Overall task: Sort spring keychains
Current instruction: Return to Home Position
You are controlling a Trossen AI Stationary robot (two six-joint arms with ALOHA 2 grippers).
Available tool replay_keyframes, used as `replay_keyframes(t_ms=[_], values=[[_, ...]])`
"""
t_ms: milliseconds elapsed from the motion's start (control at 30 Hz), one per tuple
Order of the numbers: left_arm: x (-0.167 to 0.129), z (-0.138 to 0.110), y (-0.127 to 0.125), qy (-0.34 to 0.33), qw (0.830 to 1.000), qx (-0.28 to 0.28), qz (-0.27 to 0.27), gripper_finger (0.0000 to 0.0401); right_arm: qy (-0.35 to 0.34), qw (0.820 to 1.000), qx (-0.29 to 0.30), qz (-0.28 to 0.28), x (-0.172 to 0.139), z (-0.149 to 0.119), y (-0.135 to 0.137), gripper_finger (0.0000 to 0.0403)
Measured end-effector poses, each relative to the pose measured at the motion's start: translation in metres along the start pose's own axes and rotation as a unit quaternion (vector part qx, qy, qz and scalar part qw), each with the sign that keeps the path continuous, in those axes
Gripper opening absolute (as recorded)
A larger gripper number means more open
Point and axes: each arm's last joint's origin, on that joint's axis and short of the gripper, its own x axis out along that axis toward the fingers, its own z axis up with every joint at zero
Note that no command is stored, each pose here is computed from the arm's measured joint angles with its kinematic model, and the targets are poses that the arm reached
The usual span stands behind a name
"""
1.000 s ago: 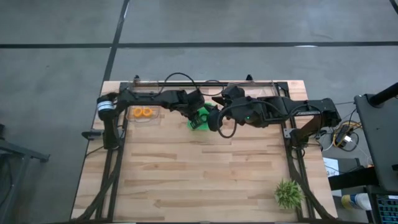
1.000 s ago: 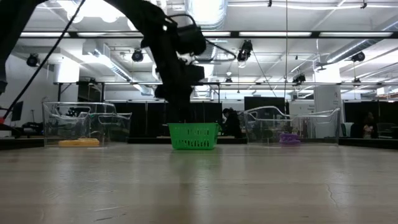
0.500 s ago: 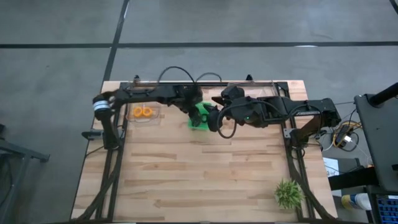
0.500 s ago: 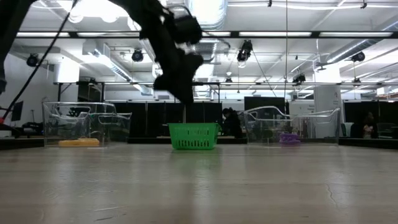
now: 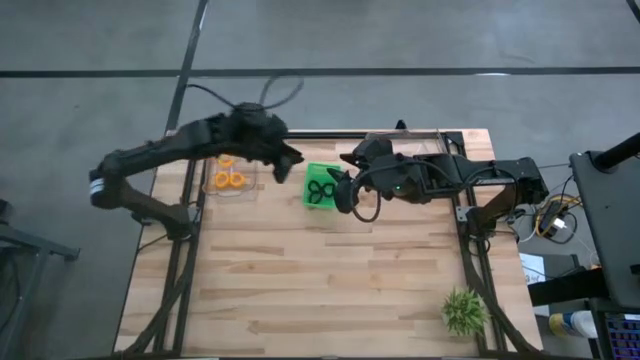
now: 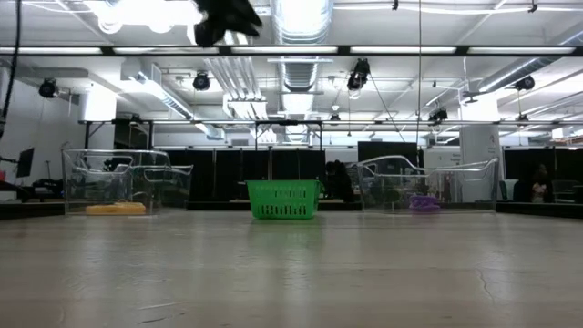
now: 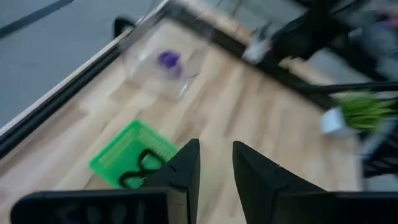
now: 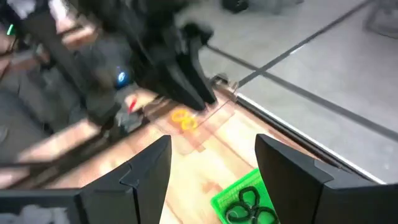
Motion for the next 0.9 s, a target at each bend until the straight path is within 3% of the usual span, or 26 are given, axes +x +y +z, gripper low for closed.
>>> replay_keyframes(t_ms=[133,200,300,433,600,733,900], values=[[-0.04,0.002,-0.009,-0.04,0.997,0.021,-0.069,0.0087,0.032,0.994,-0.08,0.064,0.001,-0.001,0.002,0.0226],[-0.059,0.002,-0.013,-0.061,0.99,0.044,-0.117,0.0087,0.032,0.991,-0.089,0.093,0.001,0.001,0.004,0.0226],[-0.084,-0.001,-0.018,-0.11,0.975,0.072,-0.181,0.0087,0.033,0.986,-0.108,0.122,0.001,0.004,0.002,0.0226],[-0.112,-0.01,-0.02,-0.217,0.945,0.066,-0.236,0.0087,0.014,0.98,-0.137,0.142,-0.001,0.008,0.0,0.0226],[-0.134,-0.04,-0.012,-0.309,0.914,0.064,-0.254,0.0087,-0.052,0.968,-0.155,0.191,-0.021,0.019,-0.01,0.0226],[-0.139,-0.066,-0.004,-0.317,0.911,0.073,-0.254,0.0087,-0.083,0.952,-0.155,0.252,-0.034,0.011,-0.026,0.0226],[-0.137,-0.091,0.004,-0.314,0.913,0.077,-0.25,0.0087,-0.103,0.949,-0.137,0.266,-0.055,-0.013,-0.055,0.0226]])
